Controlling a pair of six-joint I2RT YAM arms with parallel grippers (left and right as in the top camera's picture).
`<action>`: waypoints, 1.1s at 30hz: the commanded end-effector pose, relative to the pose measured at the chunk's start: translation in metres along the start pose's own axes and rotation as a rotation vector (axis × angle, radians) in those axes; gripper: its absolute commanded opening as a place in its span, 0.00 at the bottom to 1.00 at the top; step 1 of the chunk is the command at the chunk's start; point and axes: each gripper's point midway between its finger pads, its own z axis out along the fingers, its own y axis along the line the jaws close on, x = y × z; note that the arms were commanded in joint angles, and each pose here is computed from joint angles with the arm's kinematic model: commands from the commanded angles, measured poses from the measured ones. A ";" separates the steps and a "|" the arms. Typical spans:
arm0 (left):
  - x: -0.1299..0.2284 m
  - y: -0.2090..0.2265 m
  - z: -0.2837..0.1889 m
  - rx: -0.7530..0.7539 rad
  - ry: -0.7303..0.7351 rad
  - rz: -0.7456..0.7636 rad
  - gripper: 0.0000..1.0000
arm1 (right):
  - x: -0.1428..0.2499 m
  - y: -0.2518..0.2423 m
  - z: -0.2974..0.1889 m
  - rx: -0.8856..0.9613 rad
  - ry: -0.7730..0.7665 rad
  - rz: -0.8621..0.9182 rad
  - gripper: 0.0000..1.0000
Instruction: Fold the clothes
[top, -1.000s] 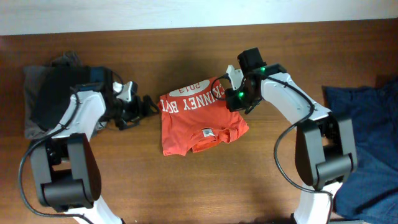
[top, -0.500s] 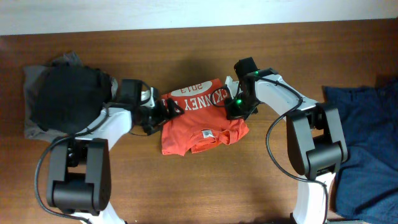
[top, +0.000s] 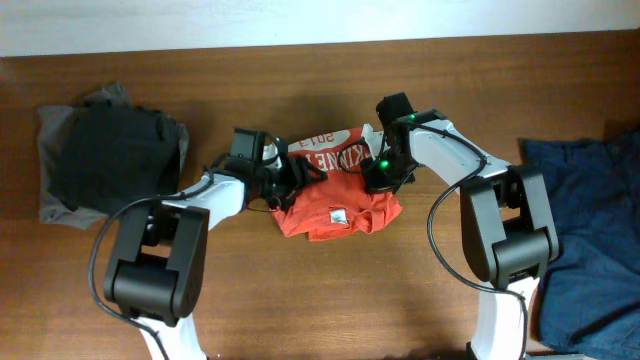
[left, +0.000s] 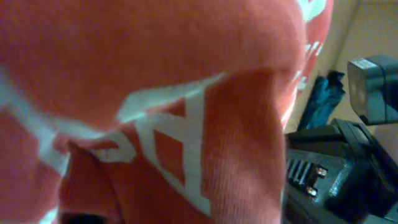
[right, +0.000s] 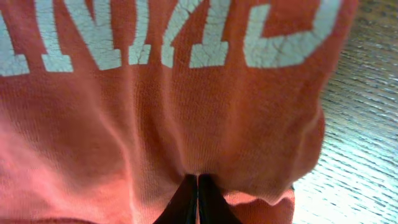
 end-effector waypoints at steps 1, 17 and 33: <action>0.025 0.043 0.027 -0.105 0.051 -0.017 0.37 | 0.019 -0.010 0.021 0.053 0.086 0.002 0.08; -0.075 -0.069 -0.134 0.205 -0.313 0.447 0.01 | 0.020 -0.011 -0.135 0.062 -0.140 0.058 0.09; -0.215 -0.020 -0.406 0.078 -1.040 0.154 0.01 | 0.039 0.007 -0.174 0.057 -0.193 0.025 0.09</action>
